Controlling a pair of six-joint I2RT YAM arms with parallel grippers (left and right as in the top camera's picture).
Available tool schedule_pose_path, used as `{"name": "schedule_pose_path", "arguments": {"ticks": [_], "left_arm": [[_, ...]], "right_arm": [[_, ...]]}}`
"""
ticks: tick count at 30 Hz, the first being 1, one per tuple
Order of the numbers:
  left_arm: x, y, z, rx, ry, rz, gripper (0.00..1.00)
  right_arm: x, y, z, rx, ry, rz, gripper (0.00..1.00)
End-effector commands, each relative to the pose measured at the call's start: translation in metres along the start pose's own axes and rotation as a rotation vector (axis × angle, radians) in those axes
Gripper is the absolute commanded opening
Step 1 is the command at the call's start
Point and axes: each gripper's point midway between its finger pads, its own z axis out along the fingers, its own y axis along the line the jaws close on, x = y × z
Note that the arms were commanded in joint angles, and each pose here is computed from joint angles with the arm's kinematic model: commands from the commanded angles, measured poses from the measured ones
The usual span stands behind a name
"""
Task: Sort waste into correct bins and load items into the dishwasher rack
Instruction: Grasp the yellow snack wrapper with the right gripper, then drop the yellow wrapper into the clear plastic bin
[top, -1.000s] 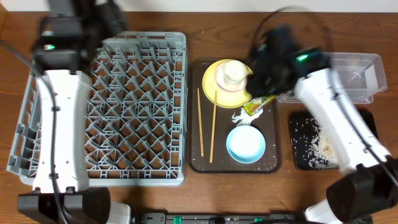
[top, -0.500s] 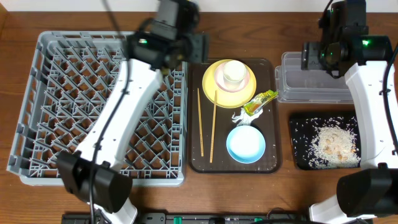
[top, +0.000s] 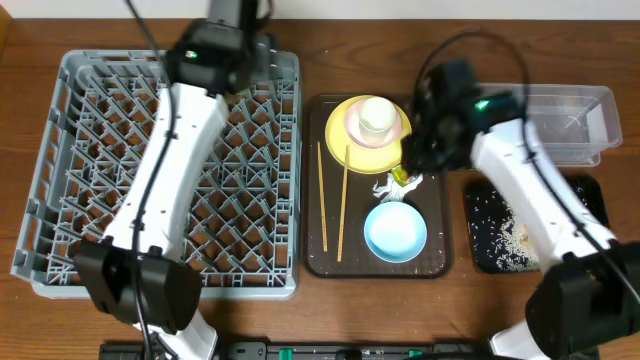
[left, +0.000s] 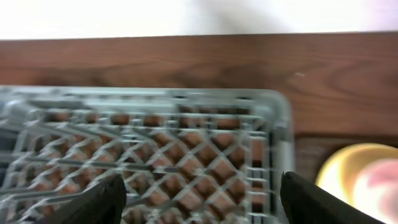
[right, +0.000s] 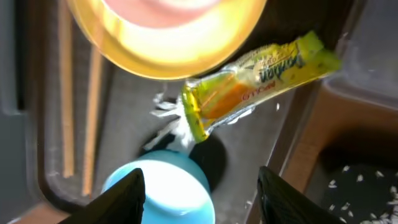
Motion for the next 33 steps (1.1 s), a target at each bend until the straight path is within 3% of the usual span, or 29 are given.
{"name": "schedule_pose_path", "arguments": {"ticks": [1, 8, 18, 26, 33], "left_arm": [[-0.011, 0.028, -0.006, -0.06, -0.03, -0.026, 0.81], [-0.012, 0.052, -0.002, -0.096, -0.024, -0.062, 0.82], [-0.012, 0.055, -0.002, -0.099, -0.024, -0.065, 0.82], [-0.012, 0.055, -0.002, -0.099, -0.024, -0.065, 0.82], [-0.012, 0.055, -0.002, -0.099, -0.024, -0.065, 0.82]], "right_arm": [[0.007, -0.02, 0.013, 0.151, -0.024, 0.068, 0.56], [0.004, -0.028, 0.042, 0.169, -0.097, 0.152, 0.49], [0.014, -0.029, 0.074, 0.134, -0.143, 0.217, 0.35], [0.003, -0.027, 0.076, 0.118, -0.197, 0.214, 0.01], [-0.037, -0.016, 0.032, 0.087, -0.302, 0.21, 0.01]]}}
